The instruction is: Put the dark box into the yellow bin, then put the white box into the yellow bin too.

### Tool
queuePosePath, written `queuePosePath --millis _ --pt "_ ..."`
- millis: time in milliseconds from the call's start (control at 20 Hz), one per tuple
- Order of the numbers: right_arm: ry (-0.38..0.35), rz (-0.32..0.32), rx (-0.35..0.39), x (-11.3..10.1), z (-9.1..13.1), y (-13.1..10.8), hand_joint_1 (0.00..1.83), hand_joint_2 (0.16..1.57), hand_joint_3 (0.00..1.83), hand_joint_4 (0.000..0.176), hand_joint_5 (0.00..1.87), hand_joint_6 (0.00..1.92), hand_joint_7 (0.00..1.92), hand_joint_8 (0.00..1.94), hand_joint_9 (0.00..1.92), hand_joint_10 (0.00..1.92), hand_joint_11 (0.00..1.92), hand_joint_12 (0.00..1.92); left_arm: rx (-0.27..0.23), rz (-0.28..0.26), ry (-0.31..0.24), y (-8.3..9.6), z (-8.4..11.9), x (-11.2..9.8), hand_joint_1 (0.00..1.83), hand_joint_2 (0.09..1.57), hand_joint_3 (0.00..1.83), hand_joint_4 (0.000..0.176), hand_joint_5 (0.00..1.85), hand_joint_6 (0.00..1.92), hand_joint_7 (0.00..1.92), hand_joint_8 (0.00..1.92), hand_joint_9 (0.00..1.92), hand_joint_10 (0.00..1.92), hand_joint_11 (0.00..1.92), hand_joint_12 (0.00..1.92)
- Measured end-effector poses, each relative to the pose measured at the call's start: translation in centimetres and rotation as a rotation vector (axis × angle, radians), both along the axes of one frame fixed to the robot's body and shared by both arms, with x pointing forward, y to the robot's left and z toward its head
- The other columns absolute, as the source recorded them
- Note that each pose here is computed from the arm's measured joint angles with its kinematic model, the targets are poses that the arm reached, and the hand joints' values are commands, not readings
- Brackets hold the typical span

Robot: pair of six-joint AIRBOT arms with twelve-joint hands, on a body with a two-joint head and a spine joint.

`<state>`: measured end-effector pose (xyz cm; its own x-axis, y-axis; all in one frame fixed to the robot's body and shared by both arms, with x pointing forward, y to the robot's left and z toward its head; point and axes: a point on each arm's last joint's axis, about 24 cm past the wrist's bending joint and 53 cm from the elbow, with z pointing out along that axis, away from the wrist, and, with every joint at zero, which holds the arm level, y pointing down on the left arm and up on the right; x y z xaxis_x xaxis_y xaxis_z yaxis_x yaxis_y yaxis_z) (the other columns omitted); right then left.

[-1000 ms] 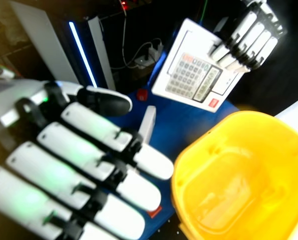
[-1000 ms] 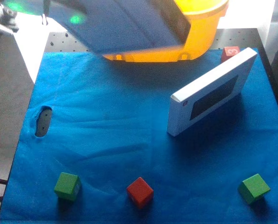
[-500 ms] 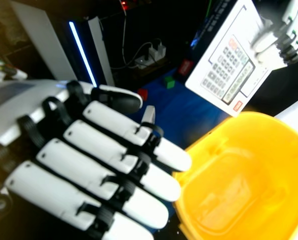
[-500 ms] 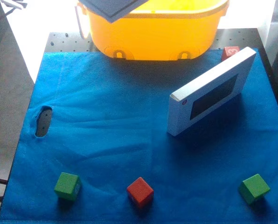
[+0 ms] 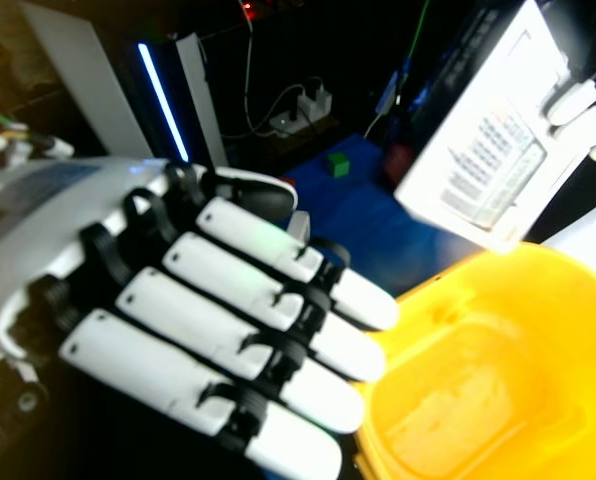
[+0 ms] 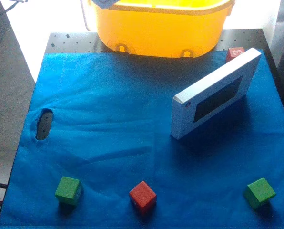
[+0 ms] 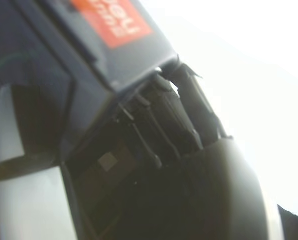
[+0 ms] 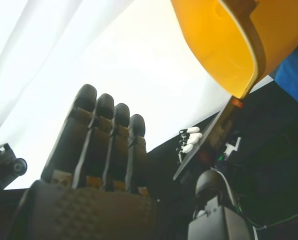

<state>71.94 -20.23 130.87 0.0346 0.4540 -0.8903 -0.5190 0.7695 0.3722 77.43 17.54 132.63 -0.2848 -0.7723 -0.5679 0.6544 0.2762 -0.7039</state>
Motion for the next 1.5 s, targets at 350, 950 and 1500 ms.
queuePosePath --millis 350,950,1500 --pt "0.001 0.005 0.001 0.0 -0.1 0.3 0.00 1.10 0.01 0.000 0.45 0.01 0.52 0.01 0.54 0.02 0.51 0.03 -0.046 0.008 -0.010 0.6 1.7 0.1 1.54 1.17 0.00 0.000 0.67 1.35 0.85 0.19 0.75 1.12 0.72 1.62" --pt "-0.011 0.031 0.022 0.0 0.2 1.7 0.00 1.07 0.00 0.000 0.45 0.01 0.50 0.00 0.50 0.00 0.49 0.02 -0.039 -0.013 -0.068 -2.4 2.8 1.0 1.25 1.11 0.00 0.000 1.12 0.62 0.89 1.26 0.73 1.10 0.61 1.56" --pt "-0.046 0.078 0.050 -0.6 1.0 3.5 0.00 1.06 0.00 0.000 0.42 0.00 0.49 0.00 0.48 0.00 0.47 0.01 -0.079 -0.053 -0.098 -4.8 2.5 1.8 1.25 1.07 0.00 0.014 1.13 0.68 1.03 0.97 0.91 0.74 0.66 1.24"
